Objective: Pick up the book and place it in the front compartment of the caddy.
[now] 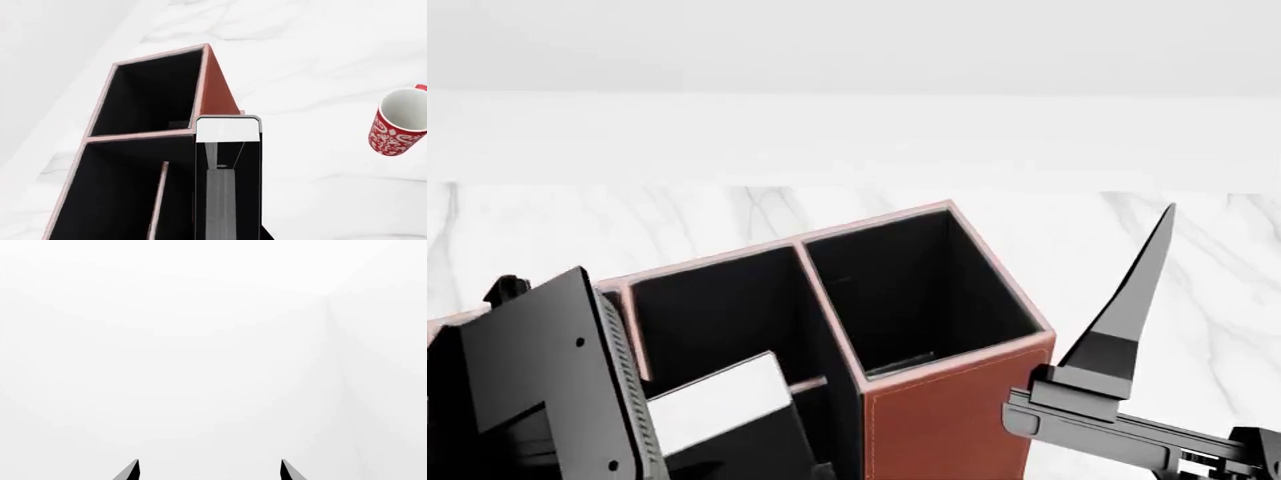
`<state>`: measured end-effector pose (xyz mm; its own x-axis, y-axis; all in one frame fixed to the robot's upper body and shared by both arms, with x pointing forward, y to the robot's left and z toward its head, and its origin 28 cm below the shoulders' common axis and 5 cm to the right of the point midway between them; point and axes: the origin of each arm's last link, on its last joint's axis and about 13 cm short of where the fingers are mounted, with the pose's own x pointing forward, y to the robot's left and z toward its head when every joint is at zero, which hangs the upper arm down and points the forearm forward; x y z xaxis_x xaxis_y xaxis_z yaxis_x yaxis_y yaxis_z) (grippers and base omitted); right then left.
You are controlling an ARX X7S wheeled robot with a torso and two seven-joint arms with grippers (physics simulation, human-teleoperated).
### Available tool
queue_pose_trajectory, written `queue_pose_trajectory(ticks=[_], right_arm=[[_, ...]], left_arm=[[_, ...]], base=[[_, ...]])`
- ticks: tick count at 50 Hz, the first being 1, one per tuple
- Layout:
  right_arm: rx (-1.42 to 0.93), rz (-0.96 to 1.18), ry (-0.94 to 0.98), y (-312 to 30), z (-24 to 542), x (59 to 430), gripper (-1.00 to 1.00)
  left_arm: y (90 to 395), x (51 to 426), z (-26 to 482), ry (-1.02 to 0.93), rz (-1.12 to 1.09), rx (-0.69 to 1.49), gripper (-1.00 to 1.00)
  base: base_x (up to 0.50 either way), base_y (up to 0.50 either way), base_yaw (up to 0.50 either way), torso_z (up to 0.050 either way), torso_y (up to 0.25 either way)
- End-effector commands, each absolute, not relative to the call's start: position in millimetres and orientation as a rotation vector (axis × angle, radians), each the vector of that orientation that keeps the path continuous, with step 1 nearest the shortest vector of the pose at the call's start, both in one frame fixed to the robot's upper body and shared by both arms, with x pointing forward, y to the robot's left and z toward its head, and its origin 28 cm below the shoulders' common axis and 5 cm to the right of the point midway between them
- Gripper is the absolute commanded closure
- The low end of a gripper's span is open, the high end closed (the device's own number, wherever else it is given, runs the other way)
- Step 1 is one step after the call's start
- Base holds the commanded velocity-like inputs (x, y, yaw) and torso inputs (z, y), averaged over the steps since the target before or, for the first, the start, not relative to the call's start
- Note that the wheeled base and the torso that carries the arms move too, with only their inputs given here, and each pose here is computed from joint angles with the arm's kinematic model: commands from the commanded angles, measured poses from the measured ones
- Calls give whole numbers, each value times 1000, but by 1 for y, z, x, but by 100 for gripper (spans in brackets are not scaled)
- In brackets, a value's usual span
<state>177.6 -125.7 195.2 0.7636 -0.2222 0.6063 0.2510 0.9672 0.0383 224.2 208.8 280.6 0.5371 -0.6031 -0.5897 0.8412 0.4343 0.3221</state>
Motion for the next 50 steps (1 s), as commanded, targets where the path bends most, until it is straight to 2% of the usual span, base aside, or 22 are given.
queue_pose_trajectory(ticks=[1,16,29,50], right_arm=[[-43,-255,-653,-125,195,178,-100],[-41,-264,-655,-127,196,177,-100],[-37,-267,-655,-129,199,175,-100],[-35,-272,-661,-131,200,174,-100]], left_arm=[[218,234,319,373,-845,703,100],[209,251,355,304,-903,838,100],[204,277,367,312,-857,812,100],[207,303,343,366,-863,721,100]], base=[[0,0,0,0,0],[0,0,0,0,1],[0,0,0,0,2],[0,0,0,1,1]])
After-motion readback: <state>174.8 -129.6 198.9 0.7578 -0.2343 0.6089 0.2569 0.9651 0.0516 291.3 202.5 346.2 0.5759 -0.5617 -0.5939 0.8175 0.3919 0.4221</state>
